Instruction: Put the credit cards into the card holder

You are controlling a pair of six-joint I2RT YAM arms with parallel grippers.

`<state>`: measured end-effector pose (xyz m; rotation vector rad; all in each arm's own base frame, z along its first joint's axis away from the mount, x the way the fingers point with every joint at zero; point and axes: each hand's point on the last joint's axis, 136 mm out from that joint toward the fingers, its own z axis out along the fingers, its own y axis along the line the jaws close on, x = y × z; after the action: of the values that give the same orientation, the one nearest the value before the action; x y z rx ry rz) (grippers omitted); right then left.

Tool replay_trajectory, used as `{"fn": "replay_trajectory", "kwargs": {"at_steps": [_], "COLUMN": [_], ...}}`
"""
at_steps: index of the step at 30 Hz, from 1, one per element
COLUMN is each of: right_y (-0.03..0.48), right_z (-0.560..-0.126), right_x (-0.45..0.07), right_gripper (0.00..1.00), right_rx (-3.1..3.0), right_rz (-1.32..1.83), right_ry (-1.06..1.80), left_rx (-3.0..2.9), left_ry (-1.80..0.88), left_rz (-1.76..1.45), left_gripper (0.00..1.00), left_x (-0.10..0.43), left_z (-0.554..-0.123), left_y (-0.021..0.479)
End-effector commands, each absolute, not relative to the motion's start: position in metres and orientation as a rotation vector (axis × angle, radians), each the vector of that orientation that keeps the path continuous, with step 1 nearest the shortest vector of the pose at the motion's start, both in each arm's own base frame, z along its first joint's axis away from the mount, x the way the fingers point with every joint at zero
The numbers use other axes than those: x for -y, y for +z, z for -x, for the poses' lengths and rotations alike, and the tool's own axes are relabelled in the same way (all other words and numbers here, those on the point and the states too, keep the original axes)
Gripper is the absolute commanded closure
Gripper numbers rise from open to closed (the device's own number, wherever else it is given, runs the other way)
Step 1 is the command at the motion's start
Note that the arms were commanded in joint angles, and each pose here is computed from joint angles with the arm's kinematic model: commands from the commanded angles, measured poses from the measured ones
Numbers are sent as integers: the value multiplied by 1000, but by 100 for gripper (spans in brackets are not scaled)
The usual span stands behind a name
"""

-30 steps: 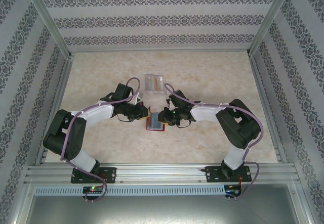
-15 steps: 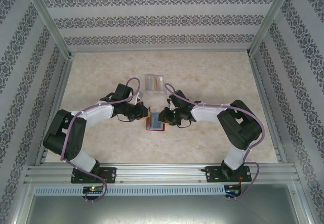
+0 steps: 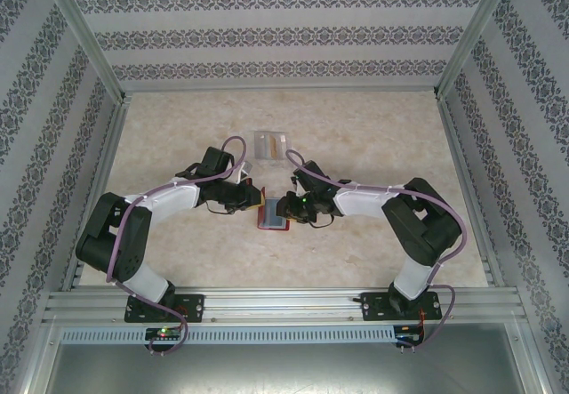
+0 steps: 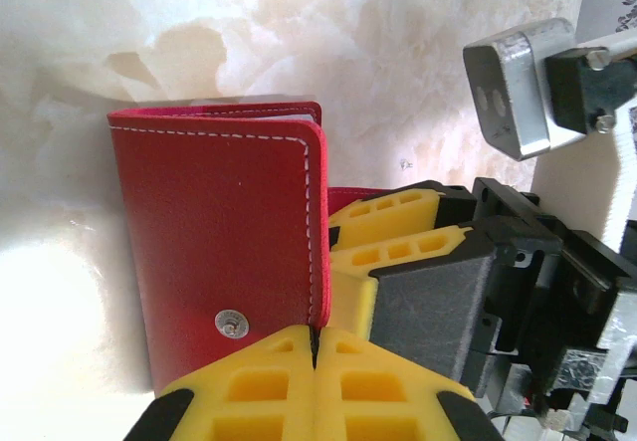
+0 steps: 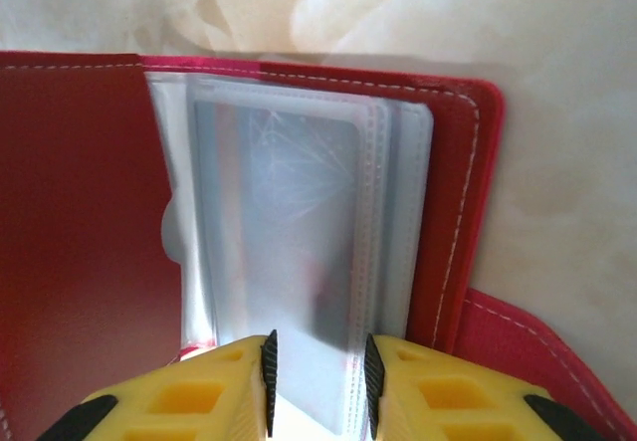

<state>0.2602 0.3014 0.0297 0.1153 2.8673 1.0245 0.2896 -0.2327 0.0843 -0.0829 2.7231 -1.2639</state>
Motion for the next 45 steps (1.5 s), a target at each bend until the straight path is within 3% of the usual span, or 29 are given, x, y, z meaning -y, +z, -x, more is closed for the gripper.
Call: {"fn": "replay_trajectory", "kwargs": {"at_steps": [1,8,17,34,45], "right_y": [21,20,26,51,56], "right_z": [-258,-257,-259,-267,-268], "right_x": [-300,-299,-311,-329,-335], "right_gripper": [64,65,74,71,65], "right_rx": [-2886,-2886,-2849,-2688,-2665], "right_rz": [-109,-110,-111,-199,-175], "right_ry": [977,967,1056,1415,1465], "left_rx": [-2725,-2723,-2723,-2713,-2693], "left_ry": [-1270,-1270,-1277,-1304,-1325], "left_rz": [103,99,102,122,140], "left_gripper": [100,100,100,100,100], "left_x": [229,229,229,228,223], "left_z": [-288,-288,-287,-287,-291], "left_y": [80,80,80,77,80]}}
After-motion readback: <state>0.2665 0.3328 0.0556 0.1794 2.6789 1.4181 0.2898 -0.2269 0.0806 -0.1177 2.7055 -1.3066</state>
